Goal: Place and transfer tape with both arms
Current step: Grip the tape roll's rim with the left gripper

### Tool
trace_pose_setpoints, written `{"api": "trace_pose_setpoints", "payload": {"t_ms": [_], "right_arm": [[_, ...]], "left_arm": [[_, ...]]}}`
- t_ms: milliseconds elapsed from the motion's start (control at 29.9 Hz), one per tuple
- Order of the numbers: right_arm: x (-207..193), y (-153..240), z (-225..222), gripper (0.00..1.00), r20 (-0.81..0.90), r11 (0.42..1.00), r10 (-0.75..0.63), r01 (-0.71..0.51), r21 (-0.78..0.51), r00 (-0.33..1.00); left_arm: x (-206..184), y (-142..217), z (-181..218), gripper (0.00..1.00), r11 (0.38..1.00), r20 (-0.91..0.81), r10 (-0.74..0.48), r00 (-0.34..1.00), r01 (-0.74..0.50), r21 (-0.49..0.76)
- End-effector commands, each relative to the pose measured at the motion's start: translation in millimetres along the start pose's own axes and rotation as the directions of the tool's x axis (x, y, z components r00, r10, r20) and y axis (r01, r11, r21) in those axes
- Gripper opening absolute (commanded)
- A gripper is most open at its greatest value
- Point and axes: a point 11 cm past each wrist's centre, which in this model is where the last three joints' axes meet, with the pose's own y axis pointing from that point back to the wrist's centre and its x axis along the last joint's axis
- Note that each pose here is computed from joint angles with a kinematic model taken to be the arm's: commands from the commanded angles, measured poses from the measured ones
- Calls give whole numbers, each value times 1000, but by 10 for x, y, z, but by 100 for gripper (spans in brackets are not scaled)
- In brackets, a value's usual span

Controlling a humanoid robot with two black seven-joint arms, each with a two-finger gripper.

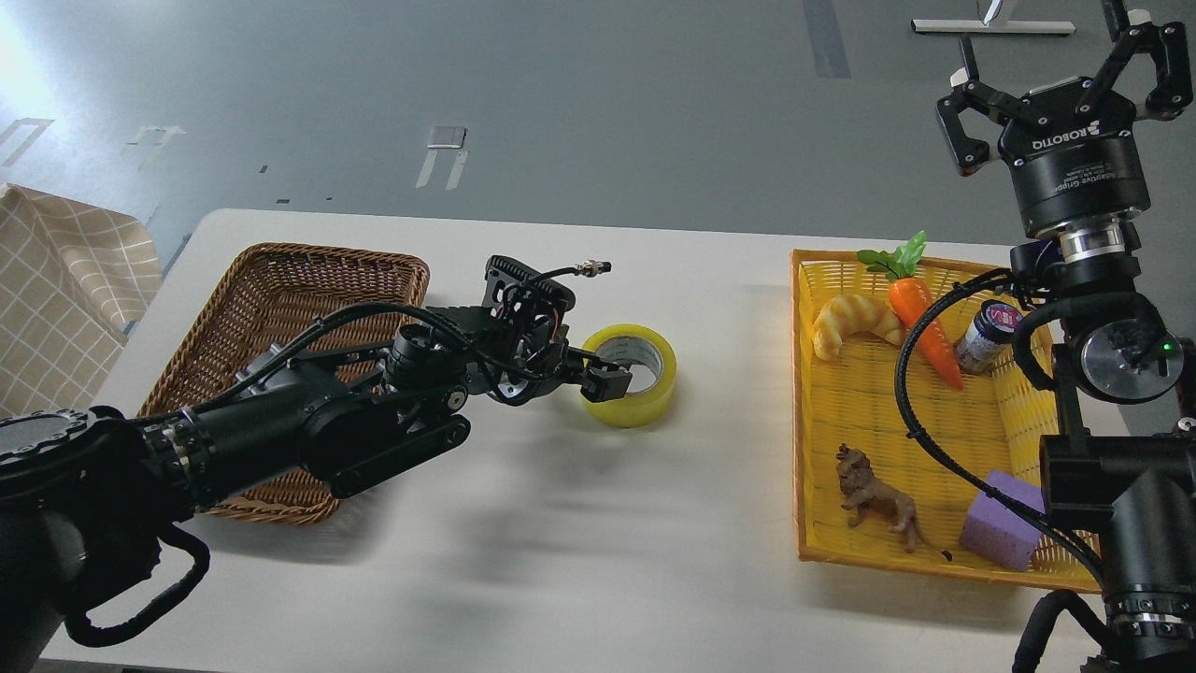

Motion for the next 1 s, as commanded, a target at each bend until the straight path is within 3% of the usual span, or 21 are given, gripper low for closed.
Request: {"api": "trace_pose_setpoints", "payload": {"t_ms": [0, 201, 301, 635, 702, 970], "right_arm": [[1, 7, 2, 100, 0, 1000, -3, 3, 0, 1000], [15, 35, 3, 100, -1, 1000, 2, -2, 2, 1000], [9, 41, 2, 100, -2, 1000, -1, 1, 2, 1000], [42, 79, 10, 100, -1, 1000, 9, -9, 1, 1000], [38, 78, 4, 100, -1, 1000, 8, -8, 3, 1000], [47, 85, 5, 100, -1, 1000, 11, -11, 4, 1000]], "left_arm": [[0, -3, -11, 94, 1000, 0, -1, 1000, 1, 3], [47, 1, -12, 93, 1000, 6, 6, 1000, -6, 9], [71, -20, 64, 85, 1000, 9, 10, 1000, -10, -5], [42, -33, 86, 76, 1000, 10, -17, 1000, 17, -7], [36, -35, 76, 64, 1000, 9, -21, 1000, 21, -4], [26, -35, 71, 45, 1000, 9, -29, 1000, 29, -3]]}}
